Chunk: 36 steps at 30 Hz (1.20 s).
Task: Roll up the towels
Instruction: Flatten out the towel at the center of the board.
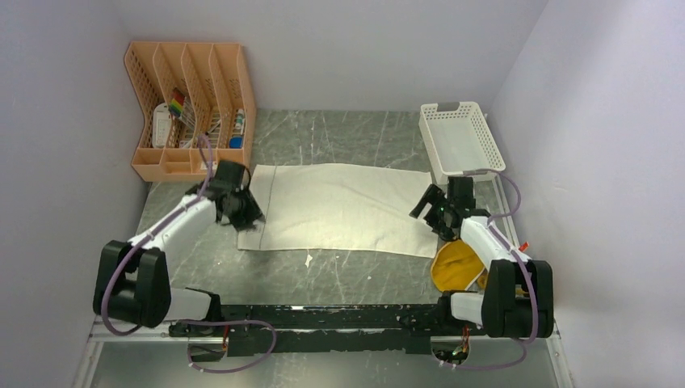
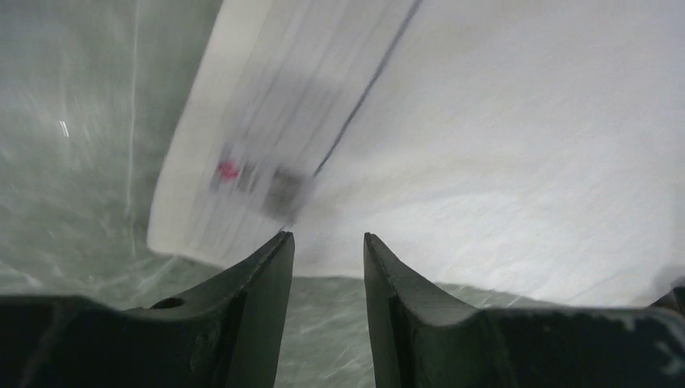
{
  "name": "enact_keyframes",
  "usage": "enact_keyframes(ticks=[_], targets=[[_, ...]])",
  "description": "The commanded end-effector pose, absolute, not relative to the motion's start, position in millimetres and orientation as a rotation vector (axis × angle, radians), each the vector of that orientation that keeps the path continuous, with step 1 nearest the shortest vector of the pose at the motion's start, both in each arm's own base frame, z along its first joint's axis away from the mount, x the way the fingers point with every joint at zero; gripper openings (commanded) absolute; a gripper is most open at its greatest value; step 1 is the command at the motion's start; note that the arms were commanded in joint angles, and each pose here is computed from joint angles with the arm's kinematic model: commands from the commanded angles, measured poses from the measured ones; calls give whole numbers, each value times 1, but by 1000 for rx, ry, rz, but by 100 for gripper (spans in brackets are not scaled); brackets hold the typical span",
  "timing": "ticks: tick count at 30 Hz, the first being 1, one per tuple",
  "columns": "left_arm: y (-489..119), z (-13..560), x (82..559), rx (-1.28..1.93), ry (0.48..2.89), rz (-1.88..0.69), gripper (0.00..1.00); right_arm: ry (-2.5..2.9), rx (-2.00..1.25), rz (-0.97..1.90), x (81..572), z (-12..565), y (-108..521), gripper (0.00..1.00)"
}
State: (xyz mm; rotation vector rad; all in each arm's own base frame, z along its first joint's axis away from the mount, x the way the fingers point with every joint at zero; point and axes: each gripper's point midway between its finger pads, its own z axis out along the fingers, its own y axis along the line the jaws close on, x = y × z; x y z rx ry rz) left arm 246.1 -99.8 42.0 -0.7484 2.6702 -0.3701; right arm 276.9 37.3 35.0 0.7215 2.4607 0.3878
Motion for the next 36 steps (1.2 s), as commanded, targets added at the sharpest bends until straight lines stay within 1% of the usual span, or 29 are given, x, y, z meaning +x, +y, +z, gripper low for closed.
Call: enact_keyframes(ticks=[1,2,4,5,7,8,10,12,14,15,19,24,31,36], targets=[[-83,89,299,-526,2632,-159,44,2368,608,208,315,81,31,86],[-84,93,310,-483,2634,-146,40,2380,574,181,319,84,36,85],[-89,93,324,-426,2651,-150,17,2420,513,114,324,83,45,80],[-91,90,327,-407,2665,-160,8,2446,487,96,324,81,48,77],[-94,77,326,-396,2697,-170,7,2488,442,72,321,76,54,69],[-96,70,324,-394,2715,-178,7,2500,422,60,320,74,56,63],[-99,57,317,-402,2750,-197,7,2524,380,31,316,71,60,46],[-102,46,309,-409,2775,-219,7,2547,341,17,312,66,64,24],[-105,36,301,-408,2797,-228,7,2580,309,18,306,57,69,5],[-106,32,296,-408,2807,-225,7,2597,296,24,303,52,73,0],[-113,15,278,-411,2843,-218,7,2670,269,68,282,28,86,0],[-118,-16,235,-467,2934,-213,7,2744,259,89,258,8,94,0],[-104,-24,190,-605,2985,-154,7,2837,214,111,223,-7,108,0],[-109,-28,162,-694,3036,-201,7,2913,182,128,194,-18,116,0]])
